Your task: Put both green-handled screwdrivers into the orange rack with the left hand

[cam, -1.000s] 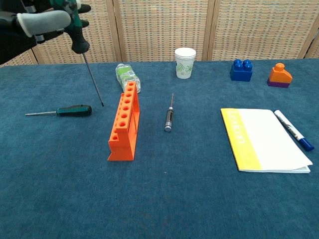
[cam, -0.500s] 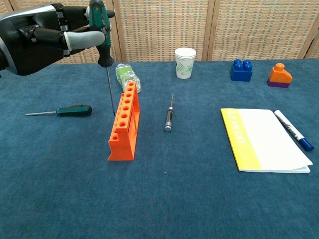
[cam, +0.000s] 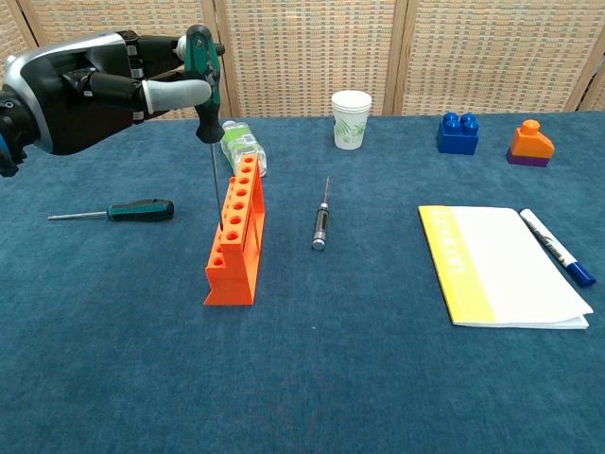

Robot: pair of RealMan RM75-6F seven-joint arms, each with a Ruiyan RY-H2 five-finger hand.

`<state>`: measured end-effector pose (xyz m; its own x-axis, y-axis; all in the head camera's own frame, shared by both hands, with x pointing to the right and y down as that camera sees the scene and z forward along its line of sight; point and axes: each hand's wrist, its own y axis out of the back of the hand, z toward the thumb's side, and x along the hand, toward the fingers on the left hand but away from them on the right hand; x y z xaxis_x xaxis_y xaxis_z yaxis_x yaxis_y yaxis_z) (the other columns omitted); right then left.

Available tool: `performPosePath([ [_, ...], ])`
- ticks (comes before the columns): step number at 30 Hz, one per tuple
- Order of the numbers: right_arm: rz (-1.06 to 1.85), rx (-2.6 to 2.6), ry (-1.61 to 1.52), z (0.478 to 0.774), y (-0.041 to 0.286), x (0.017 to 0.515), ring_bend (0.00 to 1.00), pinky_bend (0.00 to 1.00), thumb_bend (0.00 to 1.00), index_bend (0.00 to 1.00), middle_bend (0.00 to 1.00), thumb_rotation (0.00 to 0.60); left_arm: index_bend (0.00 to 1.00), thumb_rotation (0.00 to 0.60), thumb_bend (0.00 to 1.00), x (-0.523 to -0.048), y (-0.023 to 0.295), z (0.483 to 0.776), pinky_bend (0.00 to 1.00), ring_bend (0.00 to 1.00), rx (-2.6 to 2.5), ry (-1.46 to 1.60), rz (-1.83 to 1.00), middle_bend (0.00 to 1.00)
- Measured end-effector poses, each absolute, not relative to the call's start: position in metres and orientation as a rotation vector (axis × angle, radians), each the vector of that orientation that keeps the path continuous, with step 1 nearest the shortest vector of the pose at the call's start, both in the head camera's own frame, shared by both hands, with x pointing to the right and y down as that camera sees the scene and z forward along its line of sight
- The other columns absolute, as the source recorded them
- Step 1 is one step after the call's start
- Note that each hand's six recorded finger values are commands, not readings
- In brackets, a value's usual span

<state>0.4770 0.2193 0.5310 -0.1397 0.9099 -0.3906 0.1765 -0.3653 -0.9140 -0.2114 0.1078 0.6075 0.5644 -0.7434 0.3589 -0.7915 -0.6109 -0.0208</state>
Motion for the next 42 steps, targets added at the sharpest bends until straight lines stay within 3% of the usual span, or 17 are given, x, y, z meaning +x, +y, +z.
performPosePath([
  [25,1.571,-1.529,-1.244,0.532,0.218,0.479,0.00,0.00,0.00,0.00,0.00,0.600,0.60,0.600,0.37,-0.200,0.111,0.618,0.00,0.00,2.668,-1.283,0.553,0.00],
  [42,1.585,-1.539,-1.239,0.534,0.219,0.480,0.00,0.00,0.00,0.00,0.00,0.600,0.60,0.600,0.37,-0.199,0.126,0.647,0.00,0.00,2.696,-1.266,0.636,0.00],
])
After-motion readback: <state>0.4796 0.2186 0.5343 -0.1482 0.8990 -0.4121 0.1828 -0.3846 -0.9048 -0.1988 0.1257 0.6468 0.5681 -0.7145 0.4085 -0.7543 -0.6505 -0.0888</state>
